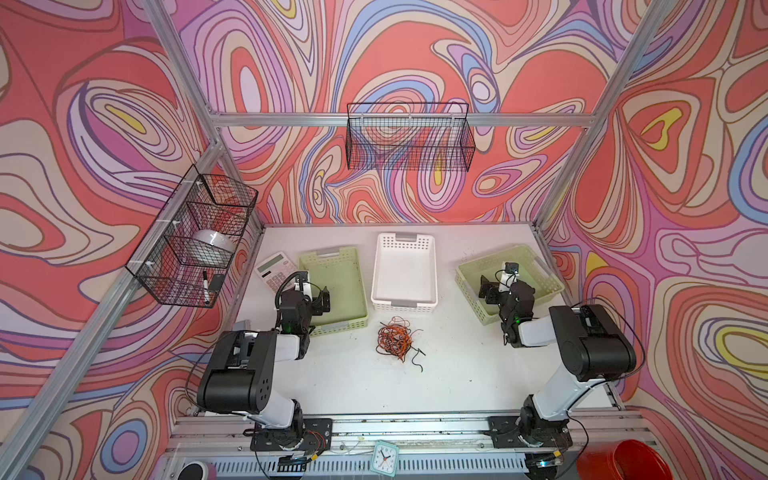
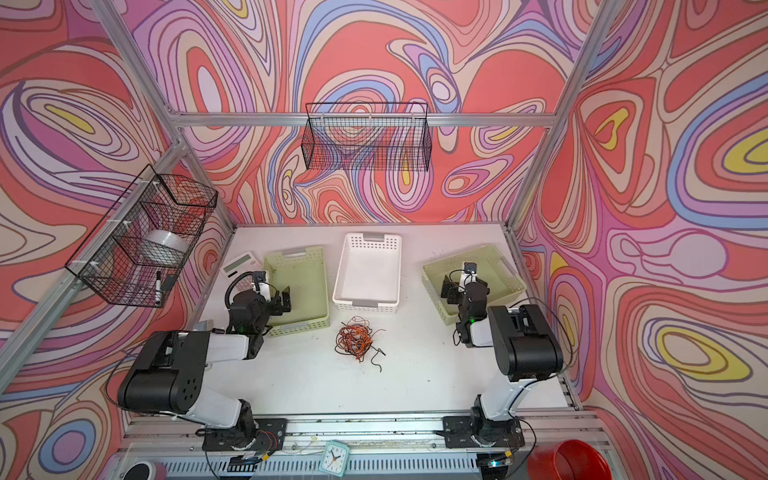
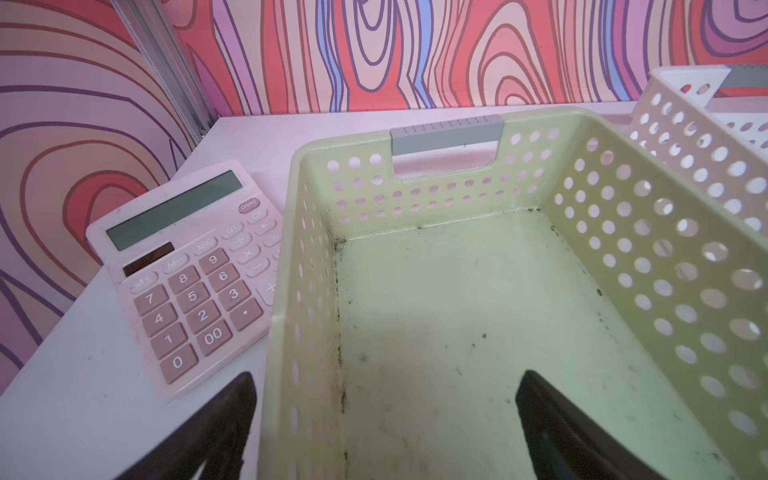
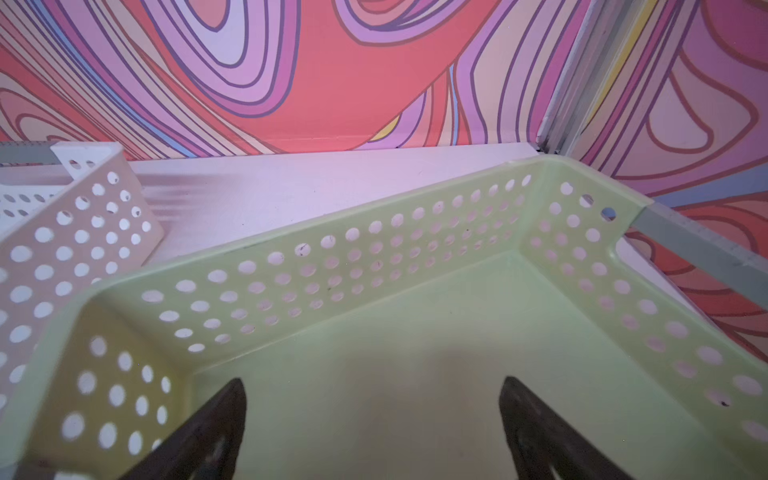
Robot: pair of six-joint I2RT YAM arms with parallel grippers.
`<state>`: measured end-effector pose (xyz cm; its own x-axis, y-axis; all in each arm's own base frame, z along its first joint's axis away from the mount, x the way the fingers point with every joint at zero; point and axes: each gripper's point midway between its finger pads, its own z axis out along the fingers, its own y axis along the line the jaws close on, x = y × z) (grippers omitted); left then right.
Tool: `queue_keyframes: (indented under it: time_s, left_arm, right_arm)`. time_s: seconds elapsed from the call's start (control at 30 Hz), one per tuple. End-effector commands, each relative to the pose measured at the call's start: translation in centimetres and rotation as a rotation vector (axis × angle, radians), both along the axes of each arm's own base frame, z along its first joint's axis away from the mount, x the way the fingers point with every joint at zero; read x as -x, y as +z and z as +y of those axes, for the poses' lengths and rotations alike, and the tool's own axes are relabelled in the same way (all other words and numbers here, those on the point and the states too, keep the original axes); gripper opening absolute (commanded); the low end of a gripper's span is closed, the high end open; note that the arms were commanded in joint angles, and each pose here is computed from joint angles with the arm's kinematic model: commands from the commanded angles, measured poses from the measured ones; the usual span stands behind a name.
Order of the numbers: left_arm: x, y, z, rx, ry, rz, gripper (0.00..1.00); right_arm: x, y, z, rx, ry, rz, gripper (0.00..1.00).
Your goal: Untangle the cables
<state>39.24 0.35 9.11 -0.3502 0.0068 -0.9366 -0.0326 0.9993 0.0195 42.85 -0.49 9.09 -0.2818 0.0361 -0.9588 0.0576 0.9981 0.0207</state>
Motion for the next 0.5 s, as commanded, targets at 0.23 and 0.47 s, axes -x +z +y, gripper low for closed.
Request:
queue_keyframes:
  time_s: [0.23,0.47]
  left_arm:
    - [-0.16,-0.35,0.28,0.009,0.016,0.014,1.00]
    - [-0.16,-0.35,0.31,0.009,0.016,0.014,1.00]
  right_arm:
    - [0.03,0.15,0.18,-0.001,0.013,-0.002,0.98]
    - [-0.07,-0.02,0.11,-0.013,0.016,0.008,0.98]
